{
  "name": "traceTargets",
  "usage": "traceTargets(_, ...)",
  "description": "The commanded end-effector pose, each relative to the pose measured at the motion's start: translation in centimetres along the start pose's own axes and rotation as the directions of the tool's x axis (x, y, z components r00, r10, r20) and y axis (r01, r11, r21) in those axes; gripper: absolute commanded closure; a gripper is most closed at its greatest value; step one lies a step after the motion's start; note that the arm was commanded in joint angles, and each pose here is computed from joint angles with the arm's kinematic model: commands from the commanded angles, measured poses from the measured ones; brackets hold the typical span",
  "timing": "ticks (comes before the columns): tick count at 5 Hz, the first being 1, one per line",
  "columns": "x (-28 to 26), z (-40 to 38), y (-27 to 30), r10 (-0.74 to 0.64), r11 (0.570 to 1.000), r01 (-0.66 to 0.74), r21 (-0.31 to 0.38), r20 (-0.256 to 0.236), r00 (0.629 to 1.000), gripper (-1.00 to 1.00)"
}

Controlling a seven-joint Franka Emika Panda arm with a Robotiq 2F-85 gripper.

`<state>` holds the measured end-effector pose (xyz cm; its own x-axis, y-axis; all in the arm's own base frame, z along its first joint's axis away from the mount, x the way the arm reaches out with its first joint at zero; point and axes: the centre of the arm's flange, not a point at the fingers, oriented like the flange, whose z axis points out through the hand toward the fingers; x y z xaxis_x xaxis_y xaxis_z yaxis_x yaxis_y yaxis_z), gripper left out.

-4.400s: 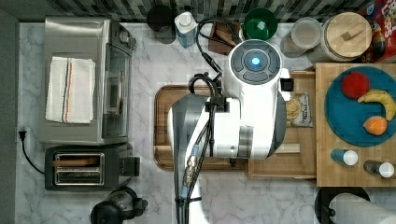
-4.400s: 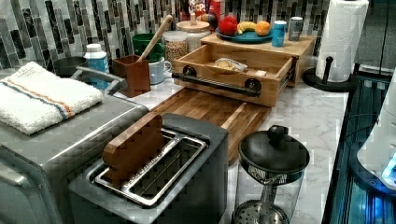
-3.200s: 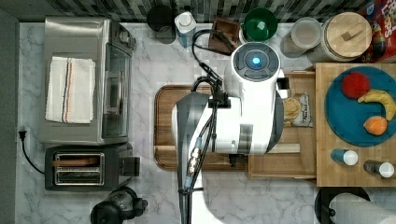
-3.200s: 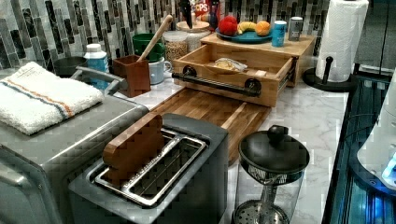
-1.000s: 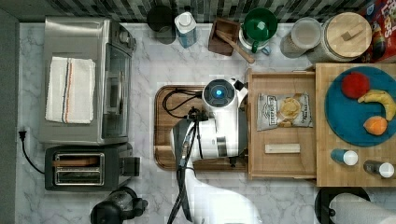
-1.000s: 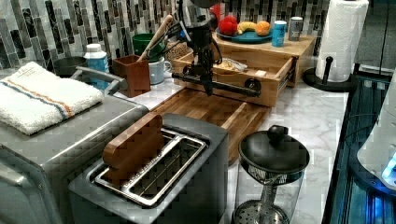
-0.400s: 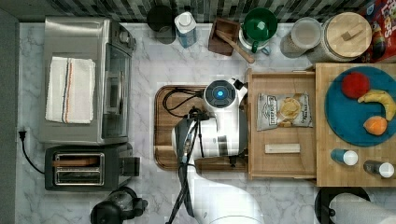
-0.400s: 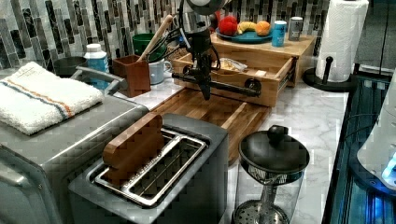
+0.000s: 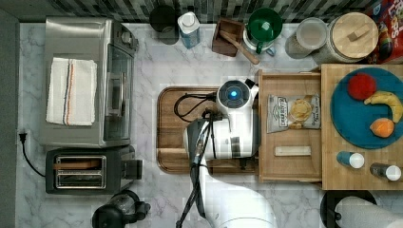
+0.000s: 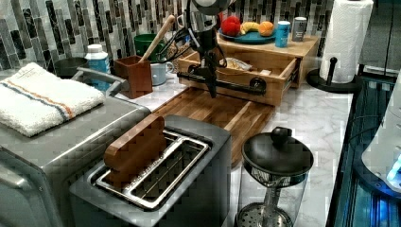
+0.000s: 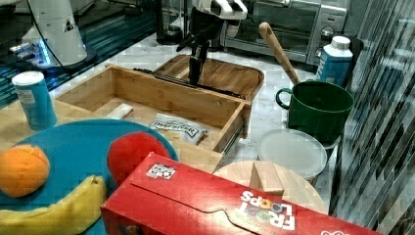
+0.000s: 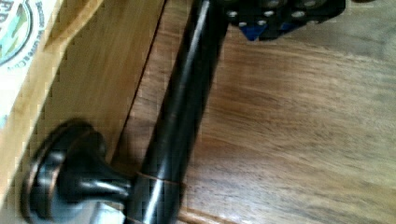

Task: Close the drawer.

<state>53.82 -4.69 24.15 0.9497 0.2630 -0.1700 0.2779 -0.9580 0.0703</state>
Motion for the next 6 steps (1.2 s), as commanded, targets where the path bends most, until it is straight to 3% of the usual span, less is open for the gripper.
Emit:
traceTargets(1, -3.2, -4.7, 16.1, 0.115, 0.993, -0.119, -0.021, -0.128, 0.985, 1.00)
traceTargets(2, -5.8, -4.3, 20.2, 0.181, 0.982, -0.187, -0.026, -0.161, 0.970, 1.00)
traceTargets(3, -7.6, -3.6, 24.1, 0.199, 0.979, -0.204, -0.014, -0.160, 0.967, 1.00)
traceTargets(5, -10.7, -3.4, 30.9, 0.204, 0.972, -0.223, -0.076, -0.203, 0.958, 1.00)
traceTargets(6, -12.1, -4.5, 32.7, 0.218, 0.965, -0.240, -0.105, -0.190, 0.957, 1.00)
